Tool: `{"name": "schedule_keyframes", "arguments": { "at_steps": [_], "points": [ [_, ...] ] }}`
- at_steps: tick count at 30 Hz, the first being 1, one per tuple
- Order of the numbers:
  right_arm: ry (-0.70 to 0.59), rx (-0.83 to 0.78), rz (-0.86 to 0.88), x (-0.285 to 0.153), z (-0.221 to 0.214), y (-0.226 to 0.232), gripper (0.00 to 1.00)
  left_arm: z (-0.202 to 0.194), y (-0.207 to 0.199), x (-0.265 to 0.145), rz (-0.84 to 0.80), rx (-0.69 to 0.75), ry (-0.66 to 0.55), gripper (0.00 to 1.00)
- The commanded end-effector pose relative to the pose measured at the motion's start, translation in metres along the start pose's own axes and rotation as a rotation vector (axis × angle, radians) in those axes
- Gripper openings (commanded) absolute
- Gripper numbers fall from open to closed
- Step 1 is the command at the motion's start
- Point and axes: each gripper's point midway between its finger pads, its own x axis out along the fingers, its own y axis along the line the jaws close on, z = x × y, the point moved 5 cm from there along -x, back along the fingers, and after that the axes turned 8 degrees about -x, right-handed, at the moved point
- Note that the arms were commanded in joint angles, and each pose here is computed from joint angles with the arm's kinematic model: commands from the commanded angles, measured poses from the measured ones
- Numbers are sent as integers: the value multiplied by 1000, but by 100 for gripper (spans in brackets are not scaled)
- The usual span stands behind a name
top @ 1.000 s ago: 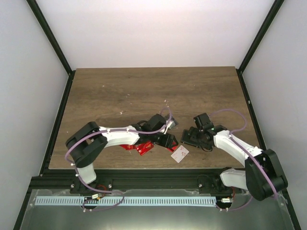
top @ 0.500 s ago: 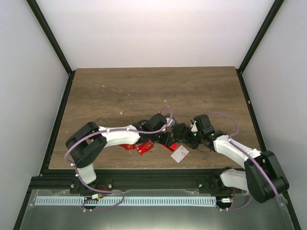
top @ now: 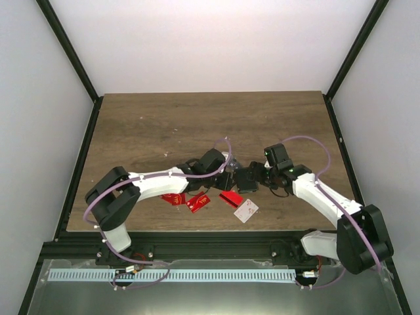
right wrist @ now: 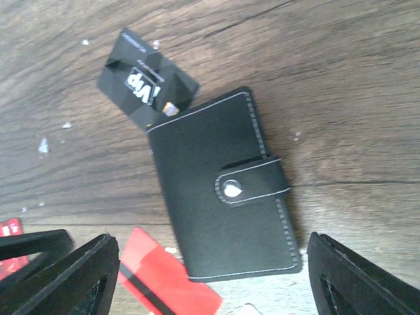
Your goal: Put the credit cards into the card holder
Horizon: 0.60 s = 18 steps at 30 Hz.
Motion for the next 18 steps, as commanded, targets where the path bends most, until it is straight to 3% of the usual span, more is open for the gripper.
{"name": "schedule_keyframes", "arguments": {
  "at_steps": [1,5,18],
  "points": [
    [-9,-50,-95,9,0,-20,80,16,-1,4,6,-34,-33,52],
    [54,-76,-58,26,-10,-21,76,21,3,4,12,-46,-47,52],
    [165,-73,29,46,-31,-20,33,24,4,2,6,-43,-65,52]
  ]
}}
